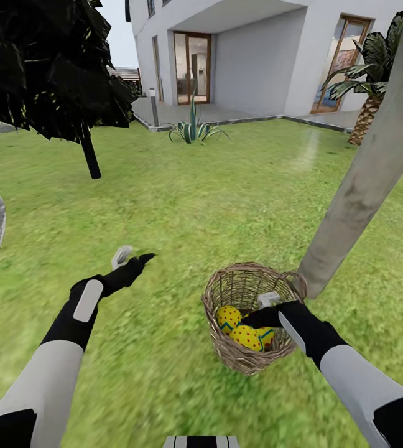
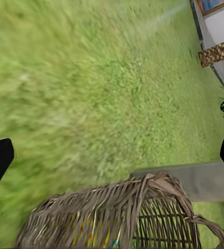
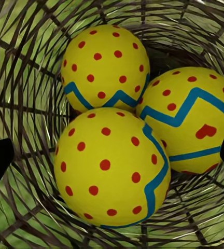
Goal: Take the three Easter eggs out of the wicker basket on the lawn in the garden, then place them on the lawn next to a single tree (choose any tree) so that all three eggs are next to the same tree and none are left in the basket.
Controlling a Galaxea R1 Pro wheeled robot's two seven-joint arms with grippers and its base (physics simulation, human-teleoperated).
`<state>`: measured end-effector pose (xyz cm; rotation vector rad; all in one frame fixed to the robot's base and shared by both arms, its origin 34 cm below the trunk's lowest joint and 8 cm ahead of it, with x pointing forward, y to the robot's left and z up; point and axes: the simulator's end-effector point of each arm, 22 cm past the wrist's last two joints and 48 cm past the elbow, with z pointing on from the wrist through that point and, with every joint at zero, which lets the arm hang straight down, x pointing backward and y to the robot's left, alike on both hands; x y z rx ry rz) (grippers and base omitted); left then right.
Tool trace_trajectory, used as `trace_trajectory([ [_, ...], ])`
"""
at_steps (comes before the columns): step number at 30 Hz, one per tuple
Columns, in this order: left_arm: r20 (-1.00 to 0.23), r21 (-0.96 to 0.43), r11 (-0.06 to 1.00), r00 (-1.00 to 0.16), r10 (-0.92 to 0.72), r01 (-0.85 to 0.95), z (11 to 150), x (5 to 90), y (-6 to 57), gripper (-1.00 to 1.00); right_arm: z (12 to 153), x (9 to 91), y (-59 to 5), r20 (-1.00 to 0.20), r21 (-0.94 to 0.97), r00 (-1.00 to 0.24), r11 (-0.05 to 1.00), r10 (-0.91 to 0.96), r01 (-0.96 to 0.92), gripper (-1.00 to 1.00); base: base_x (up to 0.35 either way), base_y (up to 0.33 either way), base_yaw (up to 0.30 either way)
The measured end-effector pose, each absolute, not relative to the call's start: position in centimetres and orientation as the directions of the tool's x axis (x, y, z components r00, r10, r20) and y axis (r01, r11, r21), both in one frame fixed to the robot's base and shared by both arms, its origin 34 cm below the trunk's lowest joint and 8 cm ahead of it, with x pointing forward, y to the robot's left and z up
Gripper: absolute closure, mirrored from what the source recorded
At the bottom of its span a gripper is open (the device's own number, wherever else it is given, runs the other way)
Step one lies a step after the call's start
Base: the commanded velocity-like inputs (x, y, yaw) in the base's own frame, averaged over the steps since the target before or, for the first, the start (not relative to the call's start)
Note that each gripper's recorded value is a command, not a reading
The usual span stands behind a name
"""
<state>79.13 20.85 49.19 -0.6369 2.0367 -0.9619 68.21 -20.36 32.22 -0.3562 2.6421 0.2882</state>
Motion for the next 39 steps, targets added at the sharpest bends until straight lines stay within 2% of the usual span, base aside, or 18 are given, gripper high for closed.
trace_trajectory([
  [8, -0.442, -0.795, 0.597, -0.568, -0.694, -0.11, 49.1, 79.1, 21.4, -1.0, 32.9, 69.2, -20.8, -0.442, 0.153, -0.883, 0.957, -0.157, -0.247, -1.0, 0.0, 0.0, 0.0],
  [9, -0.442, -0.795, 0.597, -0.568, -0.694, -0.11, 49.0, 79.1, 21.4, -1.0, 32.4, 68.3, -23.5, -0.252, 0.142, -0.964, 0.982, -0.082, -0.121, -1.0, 0.0, 0.0, 0.0],
  [10, -0.442, -0.795, 0.596, -0.568, -0.694, -0.11, 49.1, 79.1, 21.4, -1.0, 37.6, 73.8, -23.6, -0.32, 0.122, -0.945, 0.986, -0.068, -0.113, -1.0, 0.0, 0.0, 0.0],
  [11, -0.442, -0.796, 0.596, -0.568, -0.694, -0.11, 49.1, 79.1, 21.4, -1.0, 39.9, 76.0, -23.5, -0.342, 0.104, -0.938, 0.989, -0.064, -0.105, -1.0, 0.0, 0.0, 0.0],
  [15, -0.442, -0.796, 0.596, -0.568, -0.695, -0.109, 49.1, 79.1, 21.4, -1.0, 40.9, 76.6, -22.0, -0.309, 0.068, -0.949, 0.994, -0.066, -0.091, -1.0, 0.0, 0.0, 0.0],
  [25, -0.441, -0.797, 0.595, -0.568, -0.695, -0.109, 49.1, 79.1, 21.3, -1.0, 41.2, 75.5, -18.5, -0.257, 0.121, -0.964, 0.987, -0.068, -0.102, -1.0, 0.0, 0.0, 0.0],
  [34, -0.44, -0.797, 0.594, -0.568, -0.695, -0.109, 49.1, 79.1, 21.3, -1.0, 41.3, 75.4, -17.9, -0.251, 0.146, -0.966, 0.985, -0.054, -0.093, -1.0, 0.005, 0.0, 0.0],
  [39, -0.441, -0.797, 0.594, -0.567, -0.695, -0.108, 49.2, 79.1, 21.3, -1.0, 41.1, 74.7, -18.0, -0.219, 0.148, -0.974, 0.985, -0.055, -0.089, -1.0, 0.207, 0.0, 0.0],
])
